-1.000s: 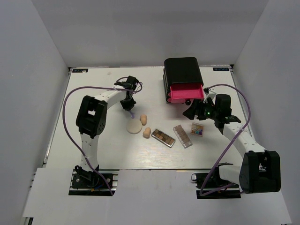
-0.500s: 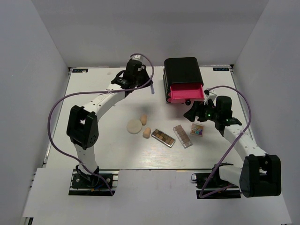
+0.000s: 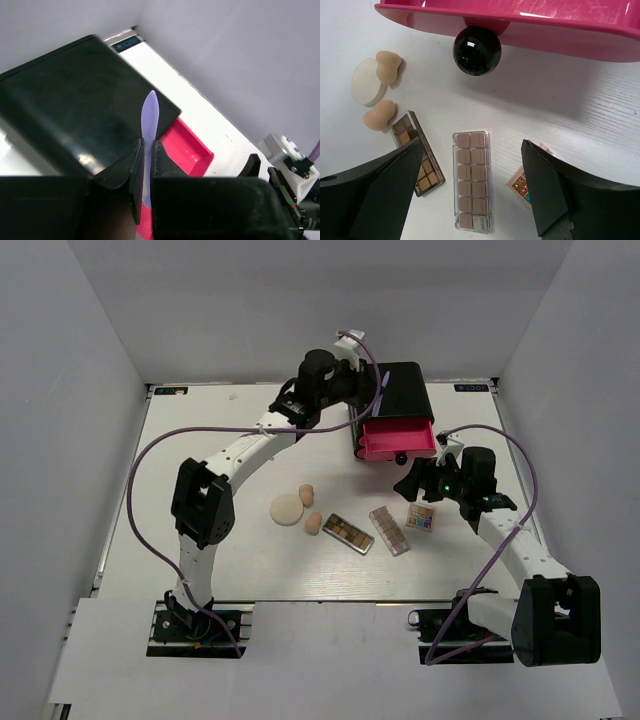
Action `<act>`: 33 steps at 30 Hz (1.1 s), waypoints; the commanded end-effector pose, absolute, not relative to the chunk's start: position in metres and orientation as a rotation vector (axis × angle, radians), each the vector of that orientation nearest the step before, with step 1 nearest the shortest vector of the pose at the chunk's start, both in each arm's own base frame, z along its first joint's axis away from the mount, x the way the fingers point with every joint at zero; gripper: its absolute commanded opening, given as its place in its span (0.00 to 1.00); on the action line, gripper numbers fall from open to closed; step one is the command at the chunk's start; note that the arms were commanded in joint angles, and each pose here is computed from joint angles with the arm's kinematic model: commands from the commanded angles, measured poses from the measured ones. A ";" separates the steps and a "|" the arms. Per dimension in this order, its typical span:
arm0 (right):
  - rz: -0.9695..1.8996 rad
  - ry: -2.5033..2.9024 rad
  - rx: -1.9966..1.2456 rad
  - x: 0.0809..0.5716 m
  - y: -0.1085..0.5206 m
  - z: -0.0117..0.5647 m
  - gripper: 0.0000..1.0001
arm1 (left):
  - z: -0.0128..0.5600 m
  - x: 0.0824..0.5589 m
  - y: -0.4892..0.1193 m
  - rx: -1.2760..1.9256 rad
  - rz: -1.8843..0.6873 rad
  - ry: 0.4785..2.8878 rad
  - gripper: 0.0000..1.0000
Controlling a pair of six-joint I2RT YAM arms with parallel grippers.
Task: Organize the makeup
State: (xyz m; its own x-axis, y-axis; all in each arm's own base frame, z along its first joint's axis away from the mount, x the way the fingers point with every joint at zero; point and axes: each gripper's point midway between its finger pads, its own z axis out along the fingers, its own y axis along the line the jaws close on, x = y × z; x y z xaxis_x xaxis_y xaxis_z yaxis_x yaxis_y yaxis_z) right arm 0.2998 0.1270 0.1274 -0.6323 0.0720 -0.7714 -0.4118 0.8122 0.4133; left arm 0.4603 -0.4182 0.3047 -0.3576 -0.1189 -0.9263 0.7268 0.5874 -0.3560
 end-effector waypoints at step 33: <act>0.683 2.074 -0.251 0.312 0.122 0.134 0.85 | 0.299 0.437 -0.457 0.736 -0.848 1.607 0.44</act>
